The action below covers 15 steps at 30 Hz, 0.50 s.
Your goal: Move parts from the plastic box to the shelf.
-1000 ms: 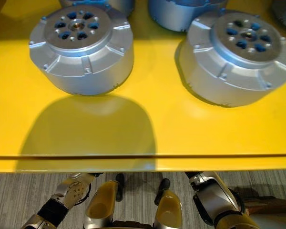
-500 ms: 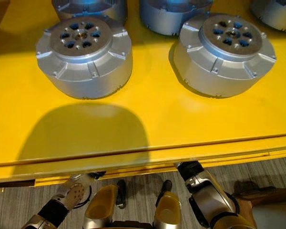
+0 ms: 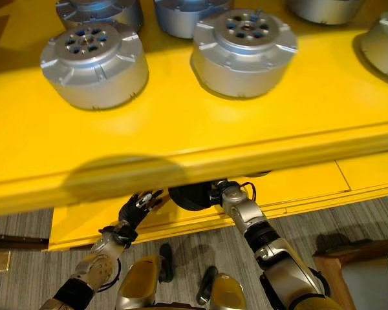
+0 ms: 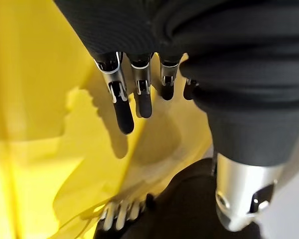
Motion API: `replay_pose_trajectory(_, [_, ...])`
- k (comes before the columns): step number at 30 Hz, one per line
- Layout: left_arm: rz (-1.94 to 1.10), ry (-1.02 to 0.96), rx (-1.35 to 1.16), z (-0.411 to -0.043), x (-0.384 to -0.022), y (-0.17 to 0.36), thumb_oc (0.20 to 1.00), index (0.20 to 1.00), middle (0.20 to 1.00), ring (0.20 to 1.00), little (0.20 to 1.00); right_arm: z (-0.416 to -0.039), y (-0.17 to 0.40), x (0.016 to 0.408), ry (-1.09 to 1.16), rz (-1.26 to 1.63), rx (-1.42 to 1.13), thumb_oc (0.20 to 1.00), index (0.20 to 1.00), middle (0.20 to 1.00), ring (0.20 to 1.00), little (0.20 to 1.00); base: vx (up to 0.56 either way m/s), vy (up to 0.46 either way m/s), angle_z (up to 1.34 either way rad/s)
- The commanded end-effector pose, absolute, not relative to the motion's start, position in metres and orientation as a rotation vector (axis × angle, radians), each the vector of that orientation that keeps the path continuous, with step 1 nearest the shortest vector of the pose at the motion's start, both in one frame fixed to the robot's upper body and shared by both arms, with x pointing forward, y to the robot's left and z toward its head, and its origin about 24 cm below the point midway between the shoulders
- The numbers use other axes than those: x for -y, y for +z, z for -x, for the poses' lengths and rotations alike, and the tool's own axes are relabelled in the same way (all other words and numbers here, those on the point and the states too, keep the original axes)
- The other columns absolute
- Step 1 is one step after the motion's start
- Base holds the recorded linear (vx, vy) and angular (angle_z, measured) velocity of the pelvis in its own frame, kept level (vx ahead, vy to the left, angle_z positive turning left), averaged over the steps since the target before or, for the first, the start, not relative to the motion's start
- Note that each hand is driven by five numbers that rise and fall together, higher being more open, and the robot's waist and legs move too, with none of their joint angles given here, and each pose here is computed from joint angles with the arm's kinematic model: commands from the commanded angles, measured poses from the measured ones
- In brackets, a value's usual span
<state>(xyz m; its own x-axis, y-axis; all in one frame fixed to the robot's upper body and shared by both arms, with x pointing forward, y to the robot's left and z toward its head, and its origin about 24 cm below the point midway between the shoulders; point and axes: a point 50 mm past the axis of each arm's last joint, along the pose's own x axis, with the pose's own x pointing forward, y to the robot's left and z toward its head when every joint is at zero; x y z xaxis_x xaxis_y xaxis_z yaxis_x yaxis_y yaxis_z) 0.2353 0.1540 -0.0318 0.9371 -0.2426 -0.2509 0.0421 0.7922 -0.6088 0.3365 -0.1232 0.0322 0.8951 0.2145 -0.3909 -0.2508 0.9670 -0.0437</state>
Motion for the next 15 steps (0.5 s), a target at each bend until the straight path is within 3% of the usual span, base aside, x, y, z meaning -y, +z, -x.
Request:
replay_pose_trajectory(1, [0.706,-0.218,-0.469,-0.205,-0.142,-0.054,1.000,1.000,1.000,1.000,1.000,-0.353,0.061,0.120,0.264,0.115,-0.301,0.200,0.200,0.200,0.200,0.200,-0.13,-0.005,-0.12])
replay_pose_trajectory(15, [0.615,-0.270,-0.427,-0.222,-0.128,-0.038,1.000,1.000,1.000,1.000,1.000,-0.349,0.063,0.120,0.207,0.111,-0.284,0.200,0.200,0.200,0.200,0.200,-0.05,0.129,0.22])
